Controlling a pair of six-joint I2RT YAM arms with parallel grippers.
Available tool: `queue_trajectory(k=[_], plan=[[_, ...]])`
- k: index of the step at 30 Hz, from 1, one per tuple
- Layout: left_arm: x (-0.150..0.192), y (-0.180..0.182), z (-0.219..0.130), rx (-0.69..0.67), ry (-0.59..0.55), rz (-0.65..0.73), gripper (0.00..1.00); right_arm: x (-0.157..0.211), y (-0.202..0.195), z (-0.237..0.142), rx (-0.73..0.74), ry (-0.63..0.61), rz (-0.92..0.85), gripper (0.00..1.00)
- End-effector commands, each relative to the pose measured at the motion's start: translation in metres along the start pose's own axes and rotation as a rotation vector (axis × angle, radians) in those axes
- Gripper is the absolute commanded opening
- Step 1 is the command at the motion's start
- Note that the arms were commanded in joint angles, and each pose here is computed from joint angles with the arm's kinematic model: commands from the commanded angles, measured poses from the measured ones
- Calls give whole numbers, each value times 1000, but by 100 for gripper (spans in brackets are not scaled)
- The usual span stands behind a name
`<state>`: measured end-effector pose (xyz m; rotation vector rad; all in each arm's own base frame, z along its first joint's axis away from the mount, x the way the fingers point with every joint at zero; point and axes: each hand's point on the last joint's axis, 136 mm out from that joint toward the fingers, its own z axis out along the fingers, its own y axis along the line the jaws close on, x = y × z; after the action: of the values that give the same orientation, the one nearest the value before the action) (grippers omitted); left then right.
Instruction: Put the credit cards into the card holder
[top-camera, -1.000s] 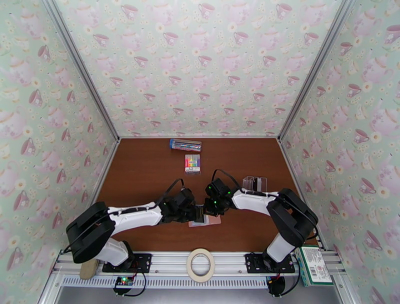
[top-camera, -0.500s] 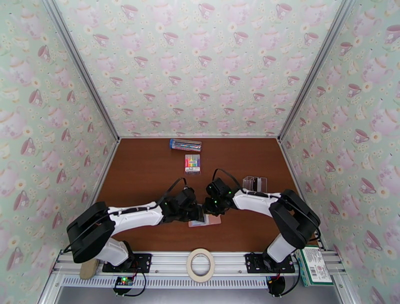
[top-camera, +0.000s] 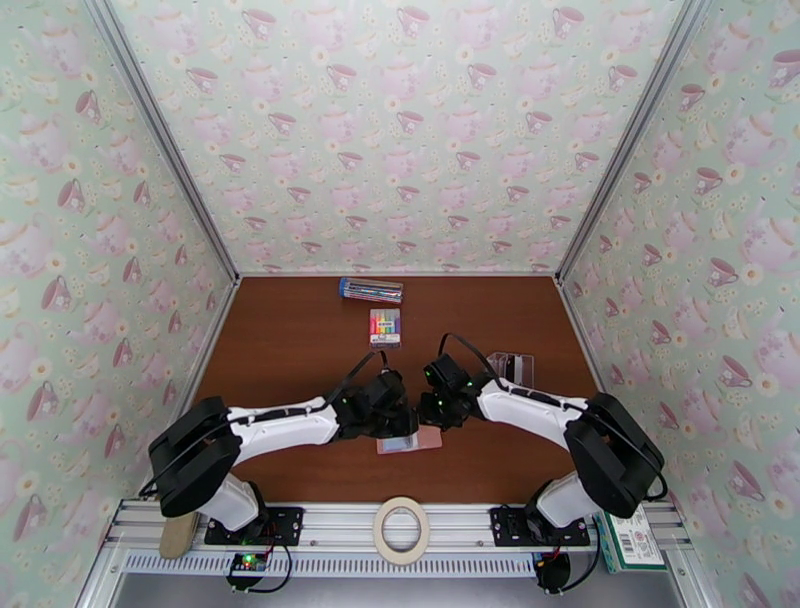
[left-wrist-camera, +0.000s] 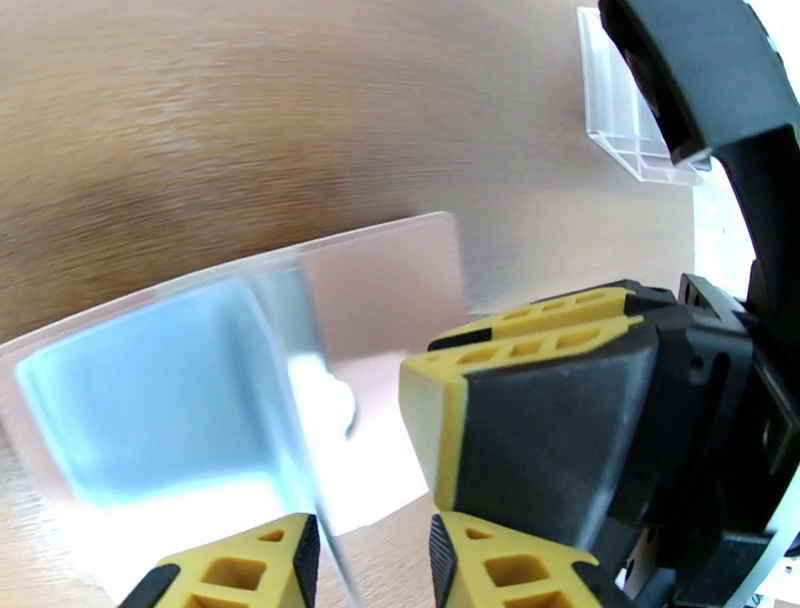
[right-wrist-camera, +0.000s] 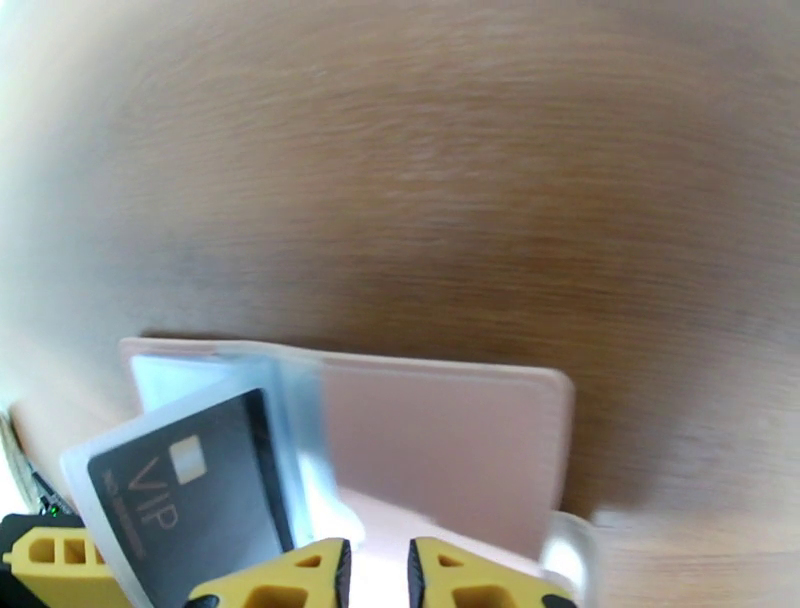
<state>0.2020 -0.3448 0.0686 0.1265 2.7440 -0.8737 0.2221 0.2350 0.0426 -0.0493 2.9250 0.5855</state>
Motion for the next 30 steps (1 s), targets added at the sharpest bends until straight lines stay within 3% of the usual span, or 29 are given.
queue_trajectory(k=[1, 10, 17, 22, 25, 30], plan=[[-2, -24, 2, 53, 11, 46, 38, -8, -6, -13, 28, -46, -14, 24], [-1, -27, 11, 28, 41, 76, 39, -22, -33, -48, 67, -122, 31, 25], [-23, -38, -10, 40, -9, 107, 39, -38, -32, -95, 80, -238, -27, 29], [-26, -19, -27, 22, -42, 82, 39, -65, -55, -135, 172, -319, -49, 39], [-22, -10, -35, 20, -54, 66, 40, -86, -90, -162, 342, -378, -23, 51], [-12, 5, -41, 28, -69, 24, 41, -107, -146, -171, 504, -321, 105, 54]])
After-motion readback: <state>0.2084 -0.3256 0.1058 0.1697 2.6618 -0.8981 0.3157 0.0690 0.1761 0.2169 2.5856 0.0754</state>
